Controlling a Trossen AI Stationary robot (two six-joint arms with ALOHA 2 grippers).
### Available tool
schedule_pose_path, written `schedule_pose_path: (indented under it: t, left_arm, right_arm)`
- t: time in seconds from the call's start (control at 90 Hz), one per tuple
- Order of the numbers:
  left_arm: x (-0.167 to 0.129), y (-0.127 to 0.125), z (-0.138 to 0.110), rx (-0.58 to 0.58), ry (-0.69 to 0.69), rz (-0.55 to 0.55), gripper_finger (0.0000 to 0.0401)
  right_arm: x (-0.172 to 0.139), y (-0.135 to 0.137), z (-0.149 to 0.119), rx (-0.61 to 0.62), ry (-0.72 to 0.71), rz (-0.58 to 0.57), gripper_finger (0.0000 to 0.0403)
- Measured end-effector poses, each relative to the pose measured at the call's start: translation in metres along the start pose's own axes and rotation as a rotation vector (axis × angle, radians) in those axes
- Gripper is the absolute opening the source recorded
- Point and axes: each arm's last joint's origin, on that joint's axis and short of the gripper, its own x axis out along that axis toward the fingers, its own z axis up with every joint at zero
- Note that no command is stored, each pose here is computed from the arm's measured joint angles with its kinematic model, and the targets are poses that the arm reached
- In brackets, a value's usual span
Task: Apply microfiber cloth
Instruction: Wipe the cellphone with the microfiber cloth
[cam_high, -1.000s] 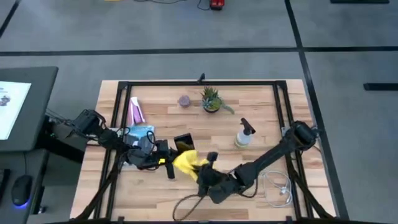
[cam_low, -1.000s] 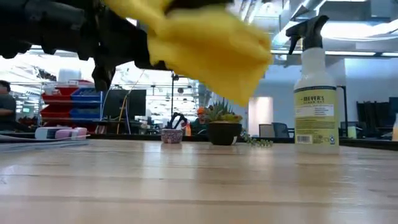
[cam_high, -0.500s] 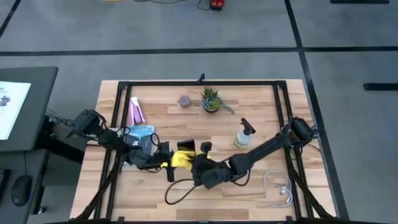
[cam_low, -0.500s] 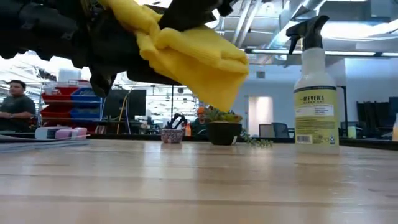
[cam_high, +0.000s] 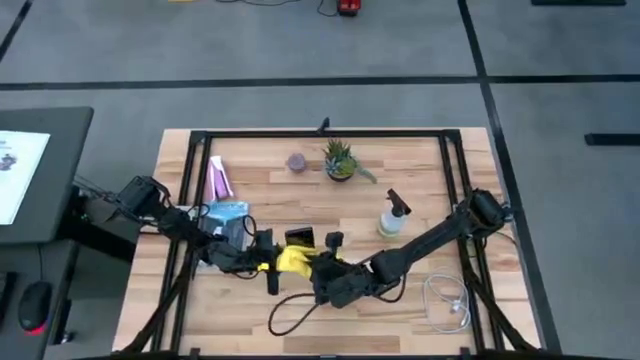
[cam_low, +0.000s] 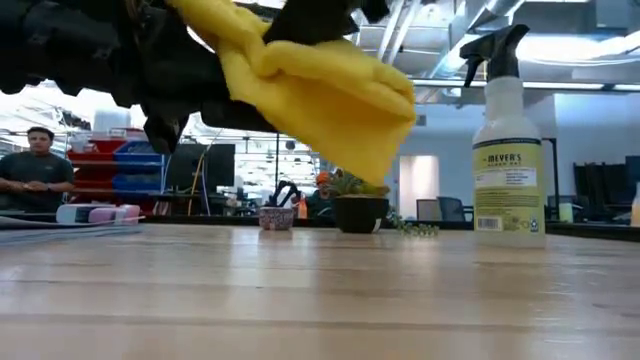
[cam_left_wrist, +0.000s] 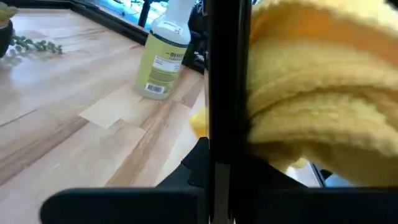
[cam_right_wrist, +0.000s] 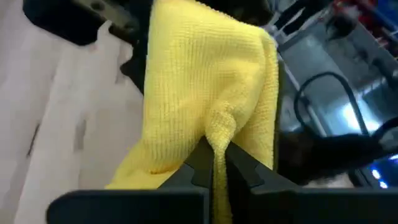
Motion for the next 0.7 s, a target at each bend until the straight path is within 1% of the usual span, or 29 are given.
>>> schedule_pose_path:
  t: [0.133,0.167,0.2,0.244,0.3,0.411,0.489,0.567,0.7]
  left_arm:
    - [0.000,0.000,0.001,-0.005,-0.008,0.010,0.0008]
    - [0.000,0.000,0.001,-0.007,-0.007,0.007,0.0008]
    - [0.000,0.000,0.001,-0.008,-0.006,0.004,0.0008]
    - [0.000,0.000,0.000,-0.009,-0.005,0.004,0.0008]
    - [-0.001,-0.001,-0.001,-0.005,0.001,0.006,0.0008]
    - [-0.001,-0.001,-0.001,0.004,0.011,-0.005,0.0008]
    - [-0.001,-0.001,-0.001,0.002,0.006,-0.007,0.0008]
    - [-0.001,-0.001,-0.001,0.007,0.008,-0.005,0.0008]
    - [-0.001,-0.002,0.000,0.004,0.004,-0.010,0.0008]
  right_arm:
    - [-0.007,-0.006,0.005,0.020,-0.031,-0.229,0.0000]
    - [-0.009,-0.007,0.007,0.041,-0.042,-0.265,0.0000]
    - [-0.010,-0.009,0.008,0.055,-0.048,-0.278,0.0000]
    - [-0.010,-0.010,0.009,0.061,-0.049,-0.273,0.0000]
    - [-0.010,-0.010,0.008,0.052,-0.042,-0.240,0.0000]
    - [-0.014,-0.003,0.002,0.030,-0.008,-0.128,0.0000]
    - [-0.017,0.001,-0.006,0.052,0.042,-0.075,0.0000]
    - [-0.020,0.003,-0.015,0.073,0.102,-0.056,0.0000]
    - [-0.032,0.004,-0.034,0.096,0.219,-0.088,0.0000]
